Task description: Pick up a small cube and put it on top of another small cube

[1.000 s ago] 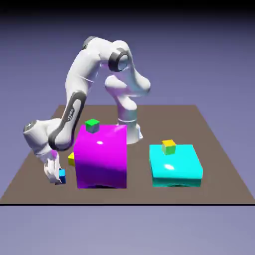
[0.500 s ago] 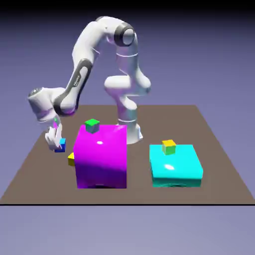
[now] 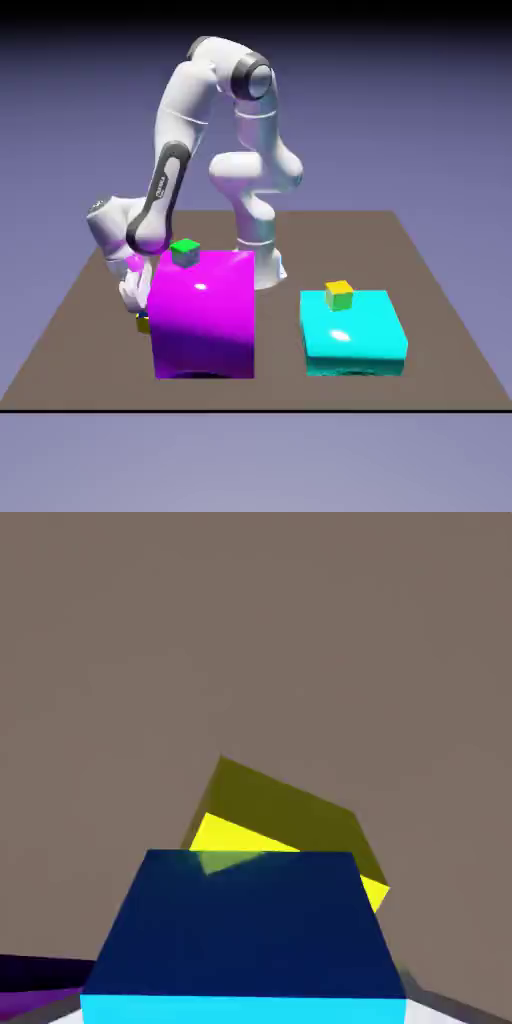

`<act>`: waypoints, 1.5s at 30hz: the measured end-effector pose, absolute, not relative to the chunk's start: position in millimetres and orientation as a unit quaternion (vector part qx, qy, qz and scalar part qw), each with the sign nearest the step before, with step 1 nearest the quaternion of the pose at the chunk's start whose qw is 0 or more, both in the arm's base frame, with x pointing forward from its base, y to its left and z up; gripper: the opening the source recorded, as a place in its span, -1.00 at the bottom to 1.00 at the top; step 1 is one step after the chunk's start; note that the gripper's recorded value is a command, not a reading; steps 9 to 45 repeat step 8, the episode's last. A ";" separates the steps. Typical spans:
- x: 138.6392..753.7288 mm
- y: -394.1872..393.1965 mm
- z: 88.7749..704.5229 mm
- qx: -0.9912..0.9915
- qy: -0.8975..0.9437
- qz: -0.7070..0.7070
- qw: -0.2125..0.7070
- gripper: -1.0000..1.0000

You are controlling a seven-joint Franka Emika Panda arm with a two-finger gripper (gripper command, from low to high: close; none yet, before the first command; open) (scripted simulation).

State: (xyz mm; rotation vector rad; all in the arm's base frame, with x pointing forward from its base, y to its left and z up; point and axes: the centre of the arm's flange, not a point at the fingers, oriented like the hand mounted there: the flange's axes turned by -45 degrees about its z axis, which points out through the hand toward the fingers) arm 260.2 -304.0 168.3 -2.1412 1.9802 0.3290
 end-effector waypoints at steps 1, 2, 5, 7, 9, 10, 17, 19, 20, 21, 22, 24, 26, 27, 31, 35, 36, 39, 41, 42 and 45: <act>262.0 -306.2 177.8 -0.726 0.671 0.111 0.104 1.00; 263.3 -308.3 187.1 -0.727 0.670 0.110 0.104 1.00; 264.5 -313.7 212.8 -0.727 0.670 0.110 0.105 1.00; 261.1 -318.7 228.1 -0.724 0.673 0.110 0.104 1.00; 261.3 -319.0 235.0 -0.725 0.671 0.111 0.103 1.00; 261.3 -319.0 235.0 -0.725 0.671 0.111 0.103 1.00; 261.3 -319.0 235.0 -0.725 0.671 0.111 0.103 1.00; 261.3 -319.0 235.0 -0.725 0.671 0.111 0.103 1.00; 261.3 -319.0 235.0 -0.725 0.671 0.111 0.103 1.00; 261.3 -319.0 235.0 -0.725 0.671 0.111 0.103 1.00; 261.3 -319.0 235.0 -0.725 0.671 0.111 0.103 1.00; 261.3 -319.0 235.0 -0.725 0.671 0.111 0.103 1.00; 261.3 -319.0 235.0 -0.725 0.671 0.111 0.103 1.00; 261.3 -319.0 235.0 -0.725 0.671 0.111 0.103 1.00; 261.3 -319.0 235.0 -0.725 0.671 0.111 0.103 1.00; 261.3 -319.0 235.0 -0.725 0.671 0.111 0.103 1.00; 261.3 -319.0 235.0 -0.725 0.671 0.111 0.103 1.00; 261.3 -319.0 235.0 -0.725 0.671 0.111 0.103 1.00; 261.3 -319.0 235.0 -0.725 0.671 0.111 0.103 1.00; 261.3 -319.0 235.0 -0.725 0.671 0.111 0.103 1.00; 261.3 -319.0 235.0 -0.725 0.671 0.111 0.103 1.00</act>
